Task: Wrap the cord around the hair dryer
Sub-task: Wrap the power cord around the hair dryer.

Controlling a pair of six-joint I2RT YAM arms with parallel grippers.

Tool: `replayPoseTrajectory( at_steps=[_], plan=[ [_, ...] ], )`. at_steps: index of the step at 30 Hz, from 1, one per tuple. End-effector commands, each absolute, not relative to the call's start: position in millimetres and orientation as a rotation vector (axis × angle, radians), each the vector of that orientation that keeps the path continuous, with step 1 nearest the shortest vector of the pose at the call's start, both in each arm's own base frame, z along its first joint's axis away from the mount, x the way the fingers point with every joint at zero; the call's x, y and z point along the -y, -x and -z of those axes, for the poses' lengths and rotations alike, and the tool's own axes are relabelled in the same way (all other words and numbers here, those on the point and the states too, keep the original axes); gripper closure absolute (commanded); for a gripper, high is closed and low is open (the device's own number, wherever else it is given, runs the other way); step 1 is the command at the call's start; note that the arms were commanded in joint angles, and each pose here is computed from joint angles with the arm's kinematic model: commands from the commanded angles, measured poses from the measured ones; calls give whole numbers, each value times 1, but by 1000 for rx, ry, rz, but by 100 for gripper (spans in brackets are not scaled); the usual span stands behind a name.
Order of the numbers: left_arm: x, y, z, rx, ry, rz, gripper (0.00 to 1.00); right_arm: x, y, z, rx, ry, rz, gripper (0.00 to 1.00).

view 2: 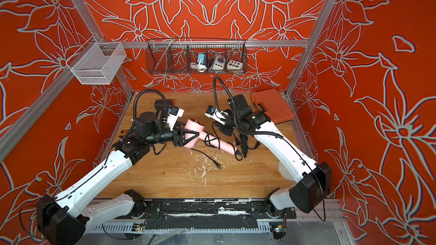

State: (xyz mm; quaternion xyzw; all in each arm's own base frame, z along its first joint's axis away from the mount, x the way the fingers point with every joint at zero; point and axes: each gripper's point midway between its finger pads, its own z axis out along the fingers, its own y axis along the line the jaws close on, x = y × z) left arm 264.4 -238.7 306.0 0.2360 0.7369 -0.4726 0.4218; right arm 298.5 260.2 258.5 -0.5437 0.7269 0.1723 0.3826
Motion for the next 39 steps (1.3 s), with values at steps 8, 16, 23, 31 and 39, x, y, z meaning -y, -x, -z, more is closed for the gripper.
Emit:
replayPoseTrajectory(
  at_steps=[8, 16, 23, 31, 39],
  plan=[
    [211, -278, -394, -1521, -399, 1353, 100, -272, -301, -282, -1786, 1095, -880, 100],
    [189, -304, -400, -1495, -216, 1356, 100, -275, -302, -270, -1825, 969, -1003, 97],
    [171, -315, -409, -1460, -114, 1353, 100, -270, -301, -252, -1863, 905, -1022, 94],
    [159, -319, -417, -1444, -77, 1338, 100, -261, -295, -230, -1900, 839, -1026, 88],
    [155, -320, -423, -1424, -61, 1352, 100, -261, -292, -220, -1911, 825, -1048, 80]
  ],
)
